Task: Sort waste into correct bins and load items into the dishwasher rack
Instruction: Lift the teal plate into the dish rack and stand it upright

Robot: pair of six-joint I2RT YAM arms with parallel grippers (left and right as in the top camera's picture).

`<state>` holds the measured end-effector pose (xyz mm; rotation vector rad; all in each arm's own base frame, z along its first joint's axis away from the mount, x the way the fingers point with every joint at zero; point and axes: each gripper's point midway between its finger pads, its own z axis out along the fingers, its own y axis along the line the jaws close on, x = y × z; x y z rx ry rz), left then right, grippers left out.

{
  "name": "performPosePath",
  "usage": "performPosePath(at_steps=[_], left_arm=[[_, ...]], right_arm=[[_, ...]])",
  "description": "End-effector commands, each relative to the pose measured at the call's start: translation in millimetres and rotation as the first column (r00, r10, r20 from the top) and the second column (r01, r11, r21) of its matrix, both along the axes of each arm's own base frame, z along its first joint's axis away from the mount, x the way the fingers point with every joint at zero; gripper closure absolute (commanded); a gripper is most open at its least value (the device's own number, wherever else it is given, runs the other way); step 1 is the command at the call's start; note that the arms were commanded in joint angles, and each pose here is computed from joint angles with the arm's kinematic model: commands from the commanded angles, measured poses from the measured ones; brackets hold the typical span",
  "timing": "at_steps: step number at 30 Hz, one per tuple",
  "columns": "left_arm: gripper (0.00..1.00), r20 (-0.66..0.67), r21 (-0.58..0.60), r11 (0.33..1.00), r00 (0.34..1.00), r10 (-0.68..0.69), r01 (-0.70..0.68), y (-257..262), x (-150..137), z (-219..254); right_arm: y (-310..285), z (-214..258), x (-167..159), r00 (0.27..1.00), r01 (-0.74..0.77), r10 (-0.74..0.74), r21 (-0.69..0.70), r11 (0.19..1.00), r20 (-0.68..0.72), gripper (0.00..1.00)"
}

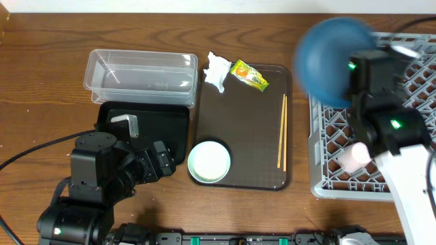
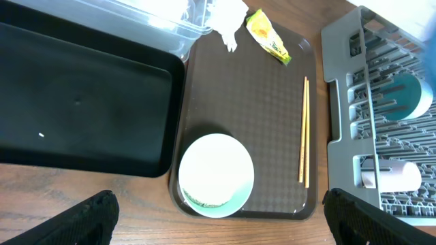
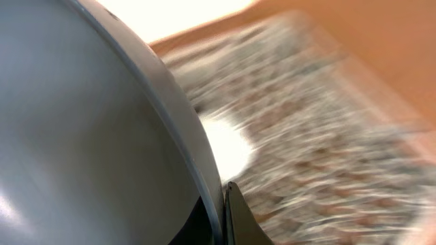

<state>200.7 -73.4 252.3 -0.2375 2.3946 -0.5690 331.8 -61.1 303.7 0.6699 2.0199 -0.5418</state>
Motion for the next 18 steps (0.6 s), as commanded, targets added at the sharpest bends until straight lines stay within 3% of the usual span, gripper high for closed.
performPosePath(at_steps=[1, 7, 18], left_arm=[[0.02, 0.018, 0.003, 1.0, 1.0, 0.003, -0.003, 1, 1, 6], [0.02, 0.018, 0.003, 1.0, 1.0, 0.003, -0.003, 1, 1, 6], [0.02, 0.018, 0.003, 1.0, 1.0, 0.003, -0.003, 1, 1, 6]], right_arm=[[-61, 60, -50, 0.92, 0.391, -0.364, -0.328, 0.86, 0.142, 0.99], [-94, 73, -58, 0.847, 0.507, -0.518, -0.473, 0.721, 0.119, 0.99], [-137, 22, -12, 0.78, 0.436, -0.618, -0.619, 0.653, -0.103, 0.99]])
